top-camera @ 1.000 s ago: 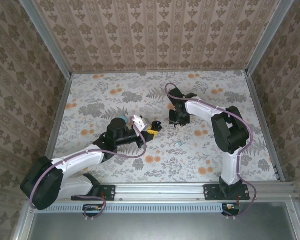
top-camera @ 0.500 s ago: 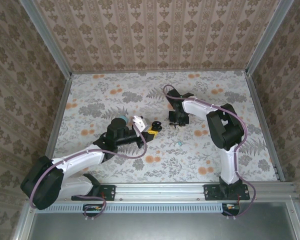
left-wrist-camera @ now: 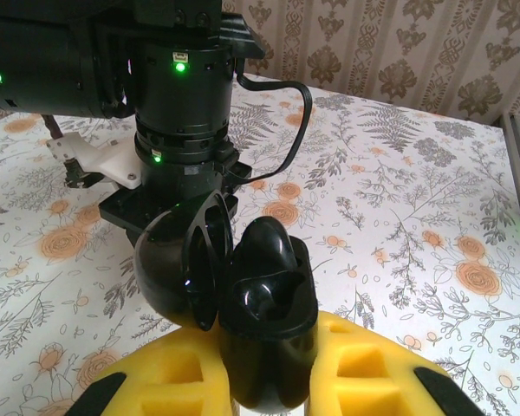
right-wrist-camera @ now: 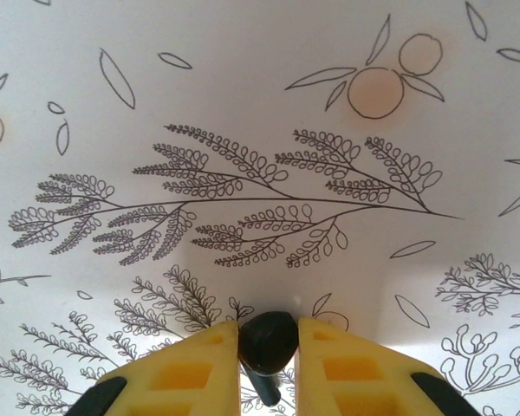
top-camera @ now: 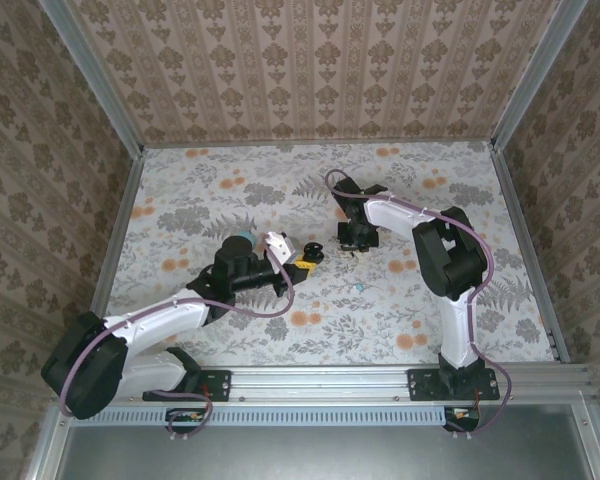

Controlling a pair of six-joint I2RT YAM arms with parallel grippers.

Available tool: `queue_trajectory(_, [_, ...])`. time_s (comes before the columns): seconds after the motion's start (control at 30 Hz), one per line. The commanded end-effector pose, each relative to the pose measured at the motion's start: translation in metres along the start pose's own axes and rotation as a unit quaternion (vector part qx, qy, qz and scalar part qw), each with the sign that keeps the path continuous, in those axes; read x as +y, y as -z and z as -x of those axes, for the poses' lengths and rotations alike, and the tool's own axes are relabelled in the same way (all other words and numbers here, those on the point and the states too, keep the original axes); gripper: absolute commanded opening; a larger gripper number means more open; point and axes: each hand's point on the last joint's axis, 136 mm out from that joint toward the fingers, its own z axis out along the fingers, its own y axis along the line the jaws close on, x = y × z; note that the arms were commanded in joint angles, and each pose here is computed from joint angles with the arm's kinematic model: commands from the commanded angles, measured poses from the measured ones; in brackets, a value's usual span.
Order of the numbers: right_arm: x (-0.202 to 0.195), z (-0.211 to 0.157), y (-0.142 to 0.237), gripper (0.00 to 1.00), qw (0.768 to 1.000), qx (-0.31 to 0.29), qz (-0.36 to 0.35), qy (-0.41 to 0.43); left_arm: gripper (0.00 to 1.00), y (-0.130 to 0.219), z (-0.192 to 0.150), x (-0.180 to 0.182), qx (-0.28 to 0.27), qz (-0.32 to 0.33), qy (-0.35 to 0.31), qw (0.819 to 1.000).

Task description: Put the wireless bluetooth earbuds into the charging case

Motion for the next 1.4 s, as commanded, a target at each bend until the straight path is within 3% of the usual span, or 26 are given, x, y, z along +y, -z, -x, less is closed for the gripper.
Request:
queue_trajectory(0.0, [0.006,0.006,0.01,0.18,1.0,-0.014,0.01,0.014,0.0,-0.003,0.007,0.0,0.0,-0.003,-0.007,1.0])
queue_trajectory(0.83, [0.022,0.009,0.115,0.14,0.984,-0.135,0.119,0.018,0.0,0.005,0.031,0.005,-0.036,0.02,0.008,0.999])
queue_trajectory(1.37, [0.026,-0.008,0.199,0.14,0.95,-0.229,0.211,0.03,0.0,0.015,0.054,0.011,-0.081,0.049,0.034,0.995])
